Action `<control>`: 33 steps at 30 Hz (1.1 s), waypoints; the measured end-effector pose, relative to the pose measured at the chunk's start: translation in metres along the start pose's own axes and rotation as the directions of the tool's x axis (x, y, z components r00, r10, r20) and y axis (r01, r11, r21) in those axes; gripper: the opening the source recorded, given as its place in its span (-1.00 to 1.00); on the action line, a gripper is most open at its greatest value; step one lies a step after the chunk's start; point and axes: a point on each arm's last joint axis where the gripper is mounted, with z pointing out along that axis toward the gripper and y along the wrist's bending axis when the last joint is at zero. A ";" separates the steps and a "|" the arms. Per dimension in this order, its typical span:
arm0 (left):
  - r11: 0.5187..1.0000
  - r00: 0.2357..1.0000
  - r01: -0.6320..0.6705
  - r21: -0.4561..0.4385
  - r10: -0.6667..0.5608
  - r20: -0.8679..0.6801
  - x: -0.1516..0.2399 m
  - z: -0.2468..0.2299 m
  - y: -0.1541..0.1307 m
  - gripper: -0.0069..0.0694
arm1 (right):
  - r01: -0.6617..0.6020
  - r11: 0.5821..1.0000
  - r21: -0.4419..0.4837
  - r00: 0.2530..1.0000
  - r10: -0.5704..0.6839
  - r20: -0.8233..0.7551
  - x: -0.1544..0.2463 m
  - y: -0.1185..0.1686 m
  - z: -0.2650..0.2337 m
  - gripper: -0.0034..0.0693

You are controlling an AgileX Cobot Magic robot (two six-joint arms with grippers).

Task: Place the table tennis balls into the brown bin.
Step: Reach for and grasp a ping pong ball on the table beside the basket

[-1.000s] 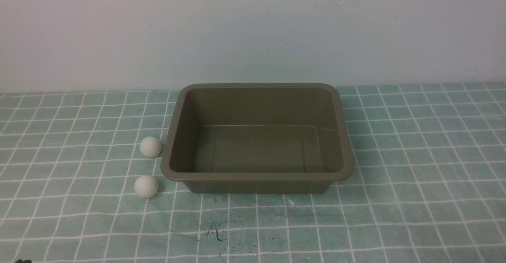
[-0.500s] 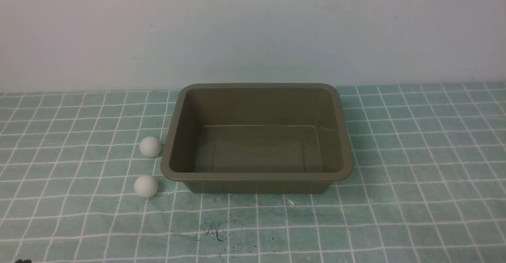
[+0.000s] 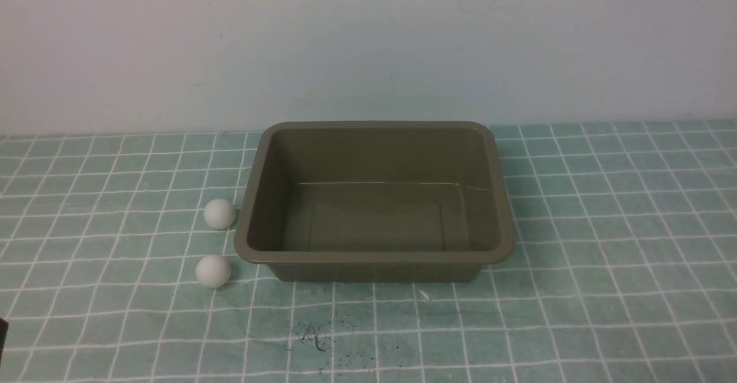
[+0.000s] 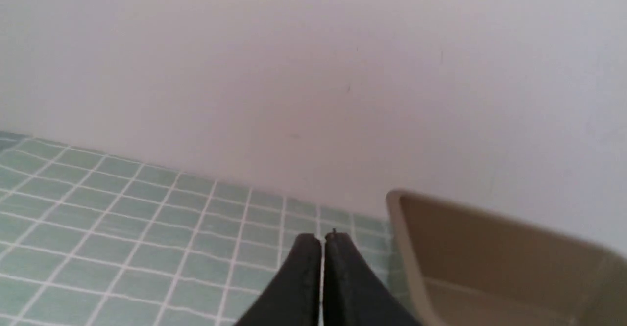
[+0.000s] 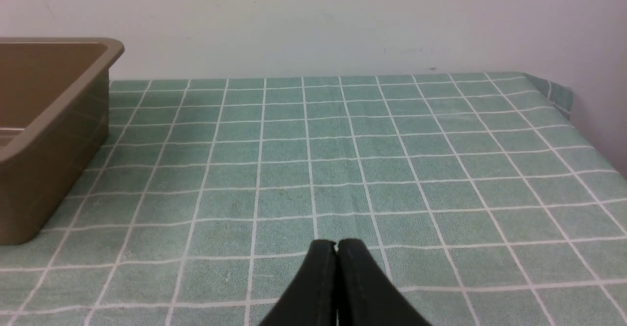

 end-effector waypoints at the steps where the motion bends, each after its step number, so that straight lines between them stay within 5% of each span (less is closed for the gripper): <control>1: 0.999 0.999 0.034 0.008 -0.034 0.034 -0.003 0.000 -0.001 -0.83 | 0.000 1.000 0.000 1.000 0.000 0.000 0.000 0.000 0.000 -0.93; 7: 0.997 0.983 0.066 0.042 -0.073 0.166 -0.015 -0.001 -0.003 -0.83 | 0.000 1.000 0.000 1.000 0.000 0.001 0.000 0.000 0.000 -0.93; 13: 0.988 0.878 0.050 0.146 -0.113 0.464 -0.066 -0.011 -0.019 -0.83 | 0.000 1.000 0.000 1.000 0.000 0.001 0.000 0.000 0.000 -0.93; 16: 0.992 0.931 0.021 0.124 -0.064 0.360 -0.093 0.000 -0.034 -0.83 | 0.000 1.000 0.000 1.000 0.000 0.001 0.000 0.000 0.000 -0.93; 20: 0.999 0.998 -0.019 -0.035 0.016 -0.065 -0.097 0.040 -0.040 -0.83 | 0.000 1.000 0.000 1.000 0.000 0.001 0.000 0.000 0.000 -0.93; 21: 0.994 0.956 -0.053 -0.092 0.024 -0.291 -0.089 0.054 -0.037 -0.83 | 0.000 1.000 0.000 1.000 0.000 0.001 0.000 0.000 0.000 -0.93; 24: 0.974 0.775 -0.165 -0.156 0.030 -0.631 -0.077 0.084 -0.033 -0.83 | 0.000 1.000 0.000 1.000 0.000 0.001 0.000 0.000 0.000 -0.93; 26: 0.956 0.529 -0.269 -0.119 0.043 -0.848 -0.059 0.115 -0.027 -0.83 | 0.000 1.000 0.000 1.000 0.000 0.001 0.000 0.000 0.000 -0.93; 29: 0.956 0.303 -0.287 -0.063 0.028 -0.953 -0.036 0.151 -0.021 -0.83 | 0.000 1.000 0.000 1.000 0.000 0.001 0.000 0.000 0.000 -0.93; 33: 0.972 0.160 -0.236 -0.007 0.032 -0.987 -0.008 0.197 -0.018 -0.83 | 0.000 1.000 0.000 1.000 0.000 0.001 0.000 0.000 0.000 -0.93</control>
